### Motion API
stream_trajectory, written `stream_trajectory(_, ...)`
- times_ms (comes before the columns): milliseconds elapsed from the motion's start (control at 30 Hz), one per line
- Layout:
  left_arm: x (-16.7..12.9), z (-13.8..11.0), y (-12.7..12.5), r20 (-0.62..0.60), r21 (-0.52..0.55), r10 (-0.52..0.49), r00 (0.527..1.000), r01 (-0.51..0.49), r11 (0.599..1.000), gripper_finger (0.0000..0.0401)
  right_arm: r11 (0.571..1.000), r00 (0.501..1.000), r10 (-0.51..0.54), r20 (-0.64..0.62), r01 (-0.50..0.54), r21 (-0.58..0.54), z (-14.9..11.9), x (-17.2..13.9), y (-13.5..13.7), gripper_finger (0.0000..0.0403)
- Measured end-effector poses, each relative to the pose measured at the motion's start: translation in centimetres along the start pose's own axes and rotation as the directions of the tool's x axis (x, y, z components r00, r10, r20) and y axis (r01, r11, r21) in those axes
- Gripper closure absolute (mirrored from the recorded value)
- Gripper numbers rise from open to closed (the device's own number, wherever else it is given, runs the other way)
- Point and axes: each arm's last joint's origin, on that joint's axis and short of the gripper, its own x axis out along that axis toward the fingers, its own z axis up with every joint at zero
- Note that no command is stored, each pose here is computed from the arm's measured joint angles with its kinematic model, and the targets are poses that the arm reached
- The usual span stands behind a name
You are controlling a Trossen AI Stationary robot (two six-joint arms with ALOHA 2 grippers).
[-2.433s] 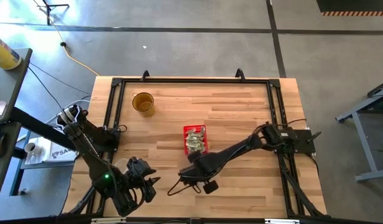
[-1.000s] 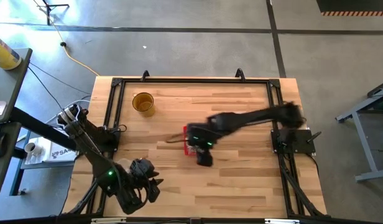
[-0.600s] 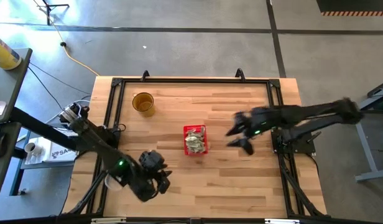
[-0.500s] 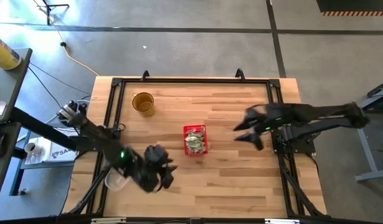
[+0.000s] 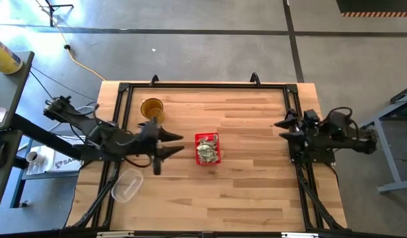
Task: Pick and place Stevia / Truvia into bins
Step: Return to Home Position
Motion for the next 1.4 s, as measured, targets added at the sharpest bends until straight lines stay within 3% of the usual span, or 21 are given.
stream_trajectory(200,-1.6,-5.1,4.2,0.141,-0.086,-0.084,0.986,0.097,0.992,0.0201,0.99,0.99,-0.141,0.03,0.142,-0.025,-0.6,0.8,-0.8,0.016)
stream_trajectory(300,-2.1,-8.1,7.1,0.269,-0.105,-0.166,0.949,0.2,0.974,0.0201,0.971,0.971,-0.237,0.032,0.237,-0.007,-1.4,1.0,-1.5,0.016)
stream_trajectory(400,-2.5,-10.0,10.2,0.338,-0.09,-0.191,0.922,0.234,0.968,0.0201,0.945,0.943,-0.327,0.069,0.325,0.039,-1.5,1.0,-1.9,0.016)
stream_trajectory(500,-3.1,-10.8,12.8,0.289,-0.069,-0.185,0.939,0.213,0.975,0.0201,0.908,0.907,-0.418,0.053,0.418,0.018,-2.1,0.9,-2.4,0.016)
stream_trajectory(600,-4.4,-11.3,14.9,0.193,-0.079,-0.107,0.975,0.124,0.989,0.0201,0.87,0.871,-0.492,0.02,0.491,0.04,-2.6,0.7,-2.8,0.016)
stream_trajectory(733,-7.3,-11.8,16.2,0.138,-0.148,-0.029,0.99,0.05,0.988,0.0201,0.88,0.886,-0.463,-0.02,0.462,0.112,-2.8,0.7,-2.8,0.016)
stream_trajectory(867,-9.4,-14.0,16.6,0.112,-0.19,-0.039,0.993,0.059,0.98,0.0201,0.919,0.919,-0.393,0.029,0.391,0.057,-2.2,0.9,-2.3,0.016)
stream_trajectory(967,-10.2,-15.6,17.0,0.192,-0.201,-0.047,0.98,0.086,0.976,0.0201,0.936,0.93,-0.348,0.122,0.352,-0.011,-1.9,1.2,-2.2,0.016)
stream_trajectory(1033,-9.5,-16.5,17.2,0.181,-0.226,-0.026,0.983,0.067,0.972,0.0201,0.945,0.933,-0.309,0.183,0.324,-0.054,-2.4,1.6,-2.5,0.016)
stream_trajectory(1100,-8.6,-17.8,17.4,0.096,-0.231,-0.011,0.995,0.033,0.972,0.0201,0.954,0.939,-0.267,0.216,0.289,-0.076,-3.5,1.9,-3.0,0.016)
stream_trajectory(1200,-8.3,-18.2,17.6,0.097,-0.236,0.025,0.995,-0.001,0.972,0.0201,0.965,0.943,-0.232,0.24,0.254,-0.065,-5.6,2.1,-3.9,0.016)
stream_trajectory(1300,-8.4,-18.5,17.7,0.112,-0.24,0.051,0.992,-0.023,0.971,0.0201,0.963,0.948,-0.253,0.195,0.266,-0.043,-6.5,2.2,-4.4,0.016)
stream_trajectory(1400,-7.9,-19.8,18.0,0.048,-0.249,0.079,0.996,-0.065,0.966,0.0201,0.954,0.942,-0.271,0.199,0.29,-0.076,-6.6,2.2,-4.5,0.016)
